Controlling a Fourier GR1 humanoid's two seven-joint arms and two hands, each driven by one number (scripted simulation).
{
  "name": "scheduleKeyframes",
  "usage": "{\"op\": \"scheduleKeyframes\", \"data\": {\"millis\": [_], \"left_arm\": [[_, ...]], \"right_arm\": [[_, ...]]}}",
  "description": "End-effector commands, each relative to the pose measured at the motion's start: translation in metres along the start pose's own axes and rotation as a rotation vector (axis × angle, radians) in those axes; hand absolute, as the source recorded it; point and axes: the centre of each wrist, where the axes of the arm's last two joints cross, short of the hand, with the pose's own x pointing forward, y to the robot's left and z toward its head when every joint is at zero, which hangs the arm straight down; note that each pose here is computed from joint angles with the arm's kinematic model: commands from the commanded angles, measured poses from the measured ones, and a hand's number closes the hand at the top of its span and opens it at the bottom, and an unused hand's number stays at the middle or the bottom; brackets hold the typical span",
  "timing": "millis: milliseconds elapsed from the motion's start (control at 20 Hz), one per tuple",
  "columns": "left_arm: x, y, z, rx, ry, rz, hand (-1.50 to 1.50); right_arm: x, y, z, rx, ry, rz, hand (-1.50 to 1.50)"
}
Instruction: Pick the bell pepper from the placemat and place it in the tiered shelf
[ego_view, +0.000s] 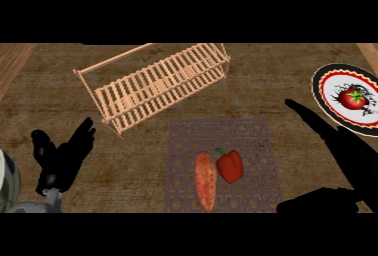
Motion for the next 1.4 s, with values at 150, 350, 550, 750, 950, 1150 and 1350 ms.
{"op": "scheduleKeyframes", "data": {"millis": [150, 350, 550, 750, 950, 1150, 1350], "left_arm": [[-0.019, -0.007, -0.002, 0.024, 0.056, 0.008, 0.0], [-0.002, 0.0, -0.007, 0.012, 0.054, -0.002, 0.0], [-0.018, 0.002, -0.006, 0.021, 0.059, 0.007, 0.0], [-0.014, -0.006, -0.004, 0.026, 0.06, 0.023, 0.0], [-0.016, 0.007, -0.015, 0.018, 0.058, 0.007, 0.0], [-0.006, 0.014, -0.002, 0.041, 0.055, 0.026, 0.0], [0.002, 0.005, -0.007, 0.014, 0.048, -0.013, 0.0]], "right_arm": [[0.028, 0.037, -0.028, -0.018, 0.149, 0.106, -1.5], [0.055, 0.065, -0.035, 0.038, 0.202, 0.165, -1.5], [0.057, 0.072, -0.05, 0.055, 0.205, 0.211, -1.5], [0.045, 0.078, -0.046, 0.054, 0.271, 0.237, -1.5], [0.048, 0.103, -0.05, 0.013, 0.281, 0.268, -1.5], [0.037, 0.107, -0.057, 0.01, 0.305, 0.272, -1.5], [0.04, 0.113, -0.056, 0.014, 0.309, 0.278, -1.5]]}}
